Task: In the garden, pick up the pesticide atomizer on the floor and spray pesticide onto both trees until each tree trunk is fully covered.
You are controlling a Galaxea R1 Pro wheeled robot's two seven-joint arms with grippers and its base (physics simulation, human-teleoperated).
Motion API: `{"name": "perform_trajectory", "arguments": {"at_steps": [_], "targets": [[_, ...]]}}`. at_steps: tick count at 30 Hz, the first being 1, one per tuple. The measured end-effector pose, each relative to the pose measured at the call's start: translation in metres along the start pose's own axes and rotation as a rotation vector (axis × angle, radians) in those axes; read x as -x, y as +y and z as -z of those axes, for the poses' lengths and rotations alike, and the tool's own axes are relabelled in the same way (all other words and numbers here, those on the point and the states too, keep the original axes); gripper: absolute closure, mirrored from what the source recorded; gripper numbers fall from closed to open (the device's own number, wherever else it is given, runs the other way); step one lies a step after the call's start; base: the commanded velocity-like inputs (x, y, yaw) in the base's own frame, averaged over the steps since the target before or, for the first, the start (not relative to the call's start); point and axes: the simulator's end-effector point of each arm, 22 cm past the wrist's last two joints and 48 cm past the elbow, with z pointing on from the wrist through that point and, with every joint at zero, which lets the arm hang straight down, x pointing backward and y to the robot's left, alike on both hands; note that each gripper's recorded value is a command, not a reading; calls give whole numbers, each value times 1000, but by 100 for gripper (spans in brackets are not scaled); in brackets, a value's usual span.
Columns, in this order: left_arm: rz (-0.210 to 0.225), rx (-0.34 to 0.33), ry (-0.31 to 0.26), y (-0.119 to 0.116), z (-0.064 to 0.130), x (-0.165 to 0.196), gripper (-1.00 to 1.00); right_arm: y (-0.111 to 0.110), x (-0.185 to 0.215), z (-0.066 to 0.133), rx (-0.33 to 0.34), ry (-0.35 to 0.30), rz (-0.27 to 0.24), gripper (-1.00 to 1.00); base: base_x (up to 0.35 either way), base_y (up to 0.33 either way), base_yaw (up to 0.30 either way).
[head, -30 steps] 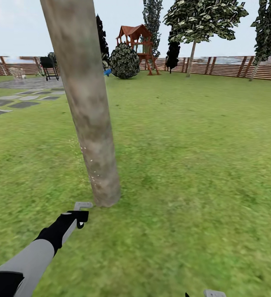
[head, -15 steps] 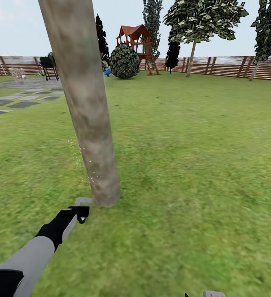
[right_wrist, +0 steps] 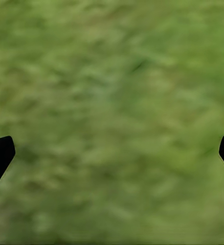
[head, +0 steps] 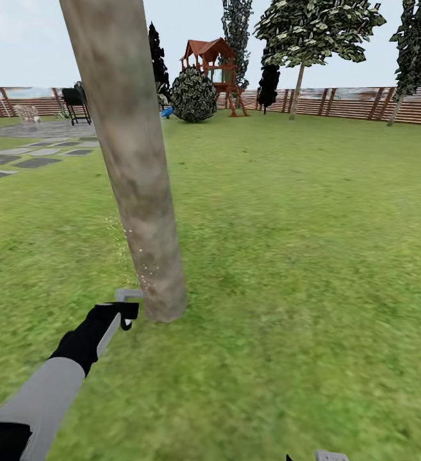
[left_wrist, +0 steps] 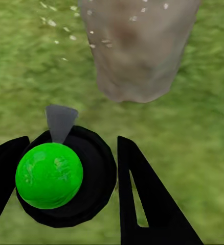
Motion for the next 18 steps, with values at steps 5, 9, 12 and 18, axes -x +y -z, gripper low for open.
{"name": "perform_trajectory", "arguments": {"at_steps": [5,9,12,18], "targets": [[-3,-42,14,-32,4,3,100,-12,24,-3,-28,-56,9,-100,0,0,0],[-11,-18,0,-16,6,10,100,-18,30,-3,-33,-75,27,-100,0,0,0],[-16,8,-2,2,6,11,100,-16,30,-3,-27,-73,31,-100,0,0,0],[-7,-69,12,-49,21,32,100,-14,29,-3,-24,-72,31,-100,0,0,0]]}}
